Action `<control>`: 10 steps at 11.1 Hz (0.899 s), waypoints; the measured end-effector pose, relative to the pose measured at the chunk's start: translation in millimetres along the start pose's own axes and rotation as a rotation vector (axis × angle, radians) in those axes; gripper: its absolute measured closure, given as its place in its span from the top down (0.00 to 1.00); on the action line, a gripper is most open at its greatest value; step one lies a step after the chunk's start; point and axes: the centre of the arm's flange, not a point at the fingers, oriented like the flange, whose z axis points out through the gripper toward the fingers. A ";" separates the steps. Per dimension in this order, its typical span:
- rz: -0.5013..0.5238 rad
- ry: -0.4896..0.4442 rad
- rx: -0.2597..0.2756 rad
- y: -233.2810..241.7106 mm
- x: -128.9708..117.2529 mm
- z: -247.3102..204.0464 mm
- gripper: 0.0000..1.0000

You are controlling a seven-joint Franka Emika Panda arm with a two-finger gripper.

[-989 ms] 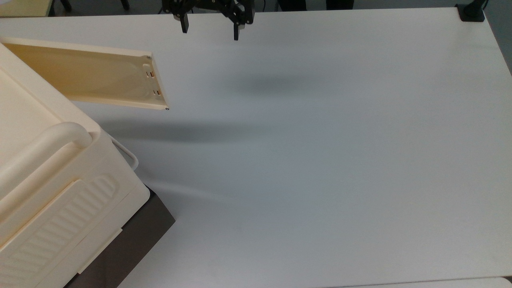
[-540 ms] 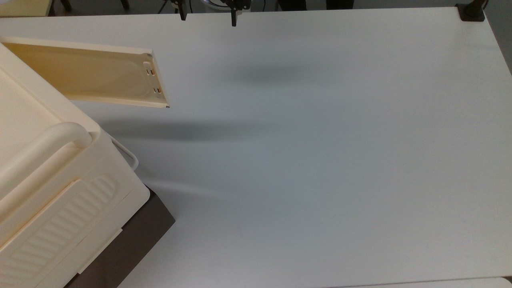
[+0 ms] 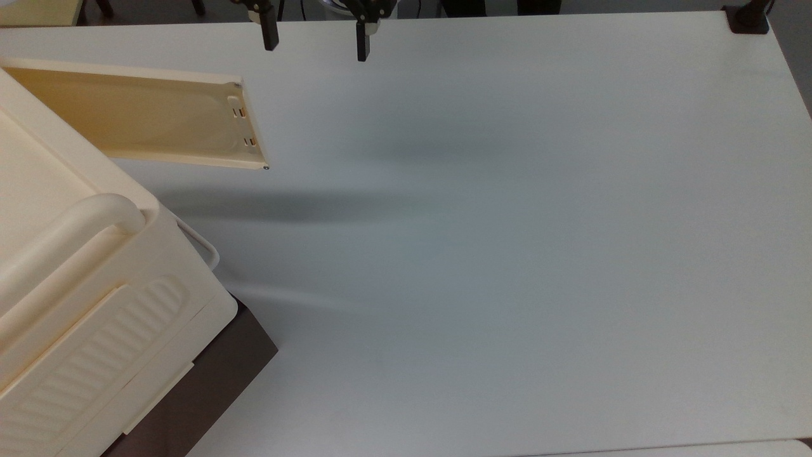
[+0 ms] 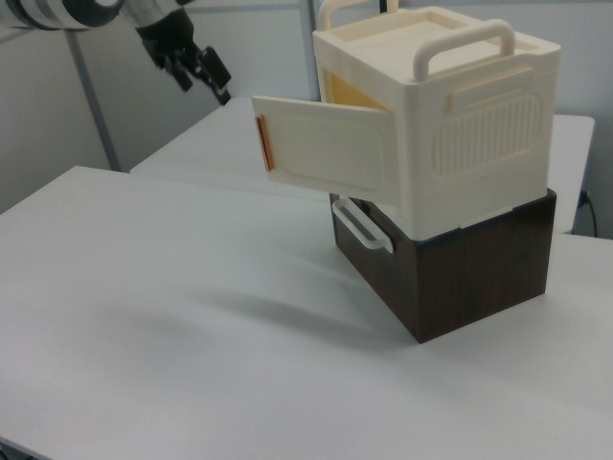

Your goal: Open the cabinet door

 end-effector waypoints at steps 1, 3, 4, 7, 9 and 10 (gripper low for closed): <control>0.028 0.071 0.016 0.2 8.9 -10.8 1.00; 0.058 0.210 0.045 5.7 26.1 -22.8 1.00; 0.066 0.252 0.037 14.0 34.3 -16.5 1.00; 0.048 0.262 -0.070 40.6 47.9 23.9 1.00; -0.004 0.174 -0.118 50.7 41.8 30.8 1.00; -0.075 0.096 -0.140 54.3 34.2 28.0 1.00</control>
